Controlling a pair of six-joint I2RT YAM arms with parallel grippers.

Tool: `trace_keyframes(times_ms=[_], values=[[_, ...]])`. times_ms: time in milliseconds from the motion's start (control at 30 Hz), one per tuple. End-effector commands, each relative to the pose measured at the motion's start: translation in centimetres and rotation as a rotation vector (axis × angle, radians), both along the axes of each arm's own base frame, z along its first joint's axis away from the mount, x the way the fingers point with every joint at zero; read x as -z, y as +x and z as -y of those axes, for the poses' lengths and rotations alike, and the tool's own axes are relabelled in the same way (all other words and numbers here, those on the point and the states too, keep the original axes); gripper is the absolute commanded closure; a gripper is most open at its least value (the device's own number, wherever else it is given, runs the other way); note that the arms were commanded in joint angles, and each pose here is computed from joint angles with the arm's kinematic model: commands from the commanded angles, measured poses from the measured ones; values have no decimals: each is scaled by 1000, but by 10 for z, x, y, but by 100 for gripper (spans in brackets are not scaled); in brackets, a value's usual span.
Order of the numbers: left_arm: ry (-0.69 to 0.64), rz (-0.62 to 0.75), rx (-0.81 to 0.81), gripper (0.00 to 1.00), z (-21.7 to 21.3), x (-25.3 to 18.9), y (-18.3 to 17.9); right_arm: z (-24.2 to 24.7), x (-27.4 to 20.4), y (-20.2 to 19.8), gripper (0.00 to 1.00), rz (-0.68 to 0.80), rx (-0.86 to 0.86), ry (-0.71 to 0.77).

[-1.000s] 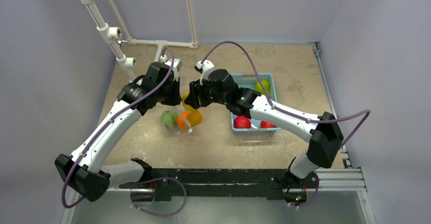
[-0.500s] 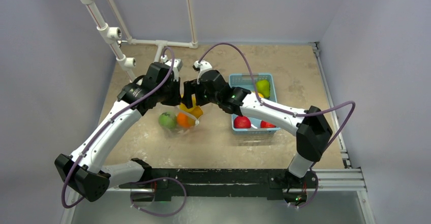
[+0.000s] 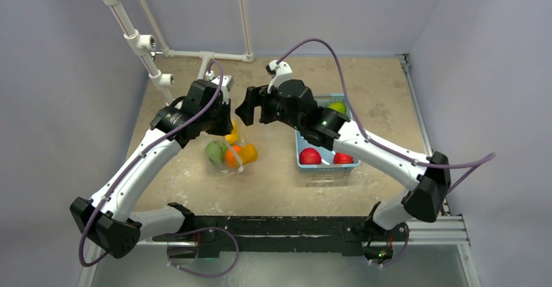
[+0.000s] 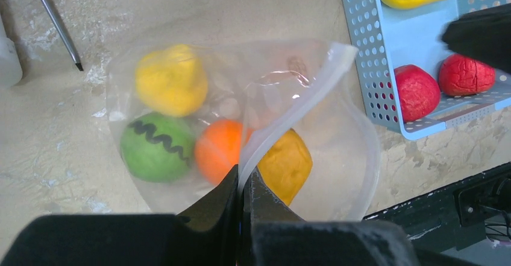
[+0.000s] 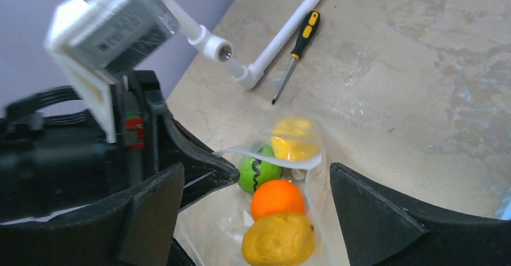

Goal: Place the food in the zip-top bag and seal the zipper
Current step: Place the fake fruit in the zipper food storage bag, then adjust the zipper food storage bag at the center of the board.

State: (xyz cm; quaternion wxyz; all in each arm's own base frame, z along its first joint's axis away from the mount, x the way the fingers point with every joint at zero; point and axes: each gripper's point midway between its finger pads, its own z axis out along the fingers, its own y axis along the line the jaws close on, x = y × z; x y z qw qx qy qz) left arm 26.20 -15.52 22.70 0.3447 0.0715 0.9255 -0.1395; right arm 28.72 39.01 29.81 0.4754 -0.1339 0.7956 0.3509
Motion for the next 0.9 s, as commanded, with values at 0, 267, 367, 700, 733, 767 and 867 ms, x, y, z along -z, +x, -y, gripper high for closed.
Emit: trace_keyframes(times_ms=[0,267,367,700,733,767,867], values=[[-65,60,-3,100,8,-23,5,24,-37,-3,9,30,76,43],[-72,56,-5,100,9,-23,4,47,-11,-20,13,-71,114,11],[-75,55,-4,100,9,-23,5,55,3,-24,15,-109,142,7],[-82,52,-6,100,11,-23,5,57,63,-46,25,-249,105,-20],[-81,51,-6,100,11,-22,5,54,65,-48,25,-258,94,-15],[-82,51,-6,100,11,-22,5,53,67,-49,26,-263,87,-10],[-81,54,-8,100,11,-22,5,47,74,-51,30,-281,64,5]])
